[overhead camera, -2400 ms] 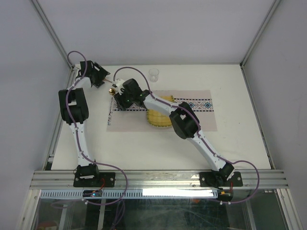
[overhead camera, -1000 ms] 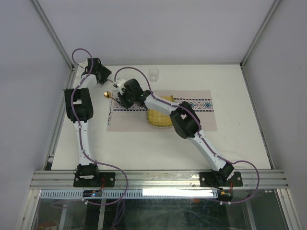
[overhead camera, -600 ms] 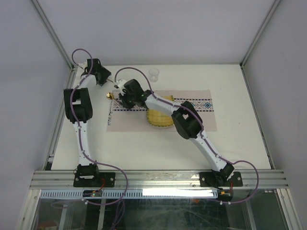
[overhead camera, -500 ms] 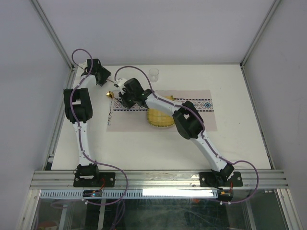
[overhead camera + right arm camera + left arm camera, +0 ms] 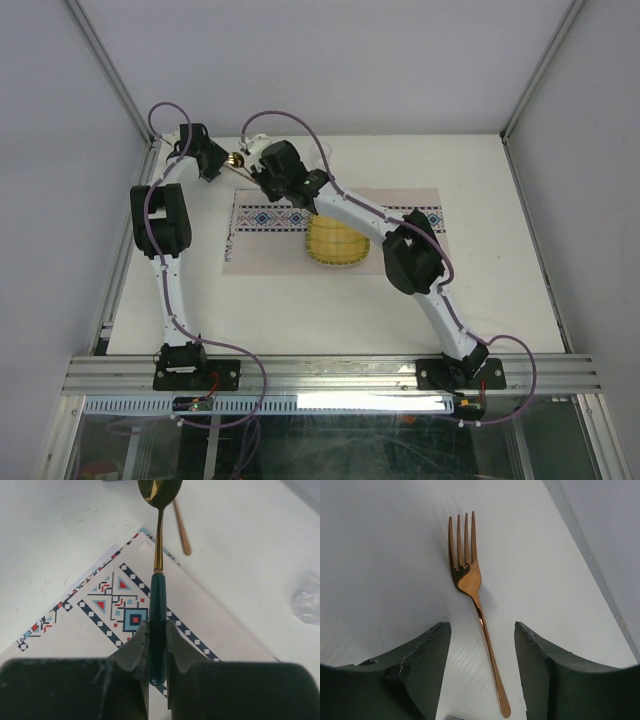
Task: Set the dinner table for one person
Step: Pick up the spoon from the napkin, then place the spoon on the napkin.
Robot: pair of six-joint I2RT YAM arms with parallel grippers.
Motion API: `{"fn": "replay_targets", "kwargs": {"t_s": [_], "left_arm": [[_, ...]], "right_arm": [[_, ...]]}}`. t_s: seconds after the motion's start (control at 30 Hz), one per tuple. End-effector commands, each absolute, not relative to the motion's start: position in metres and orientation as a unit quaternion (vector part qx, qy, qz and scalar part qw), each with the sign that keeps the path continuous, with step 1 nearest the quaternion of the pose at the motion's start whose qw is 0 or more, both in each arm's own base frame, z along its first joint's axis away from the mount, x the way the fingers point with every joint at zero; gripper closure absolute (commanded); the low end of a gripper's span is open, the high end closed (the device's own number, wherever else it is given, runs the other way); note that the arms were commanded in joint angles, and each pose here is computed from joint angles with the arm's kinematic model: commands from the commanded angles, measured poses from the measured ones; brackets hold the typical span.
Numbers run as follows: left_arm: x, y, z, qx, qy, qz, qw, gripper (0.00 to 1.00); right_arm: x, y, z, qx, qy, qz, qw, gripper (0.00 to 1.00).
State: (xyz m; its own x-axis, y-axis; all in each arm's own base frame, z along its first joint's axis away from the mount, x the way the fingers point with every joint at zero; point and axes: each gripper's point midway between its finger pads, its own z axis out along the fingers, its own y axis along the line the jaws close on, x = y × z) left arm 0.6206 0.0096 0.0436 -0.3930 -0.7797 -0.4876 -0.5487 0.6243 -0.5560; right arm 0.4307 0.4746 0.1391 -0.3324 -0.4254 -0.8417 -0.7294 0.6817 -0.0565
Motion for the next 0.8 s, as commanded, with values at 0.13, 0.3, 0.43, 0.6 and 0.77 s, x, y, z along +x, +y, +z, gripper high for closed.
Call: {"fn": "replay_targets", "kwargs": {"t_s": [0.13, 0.3, 0.43, 0.6, 0.77], "left_arm": [[0.594, 0.021, 0.038, -0.406, 0.838, -0.121, 0.345, 0.43], [0.591, 0.022, 0.037, -0.404, 0.839, -0.12, 0.343, 0.43], [0.59, 0.023, 0.039, -0.404, 0.839, -0.122, 0.343, 0.43], [0.589, 0.023, 0.043, -0.405, 0.838, -0.125, 0.345, 0.43], [0.587, 0.022, 0.046, -0.404, 0.838, -0.125, 0.346, 0.43]], "right_arm": [[0.454, 0.412, 0.235, -0.276, 0.796, 0.081, 0.532, 1.0], [0.457, 0.375, 0.236, -0.228, 0.815, 0.054, 0.53, 1.0], [0.459, 0.341, 0.23, -0.191, 0.833, 0.023, 0.519, 1.0], [0.456, 0.291, 0.223, -0.143, 0.852, -0.02, 0.504, 1.0], [0.447, 0.242, 0.216, -0.093, 0.868, -0.027, 0.488, 1.0]]}}
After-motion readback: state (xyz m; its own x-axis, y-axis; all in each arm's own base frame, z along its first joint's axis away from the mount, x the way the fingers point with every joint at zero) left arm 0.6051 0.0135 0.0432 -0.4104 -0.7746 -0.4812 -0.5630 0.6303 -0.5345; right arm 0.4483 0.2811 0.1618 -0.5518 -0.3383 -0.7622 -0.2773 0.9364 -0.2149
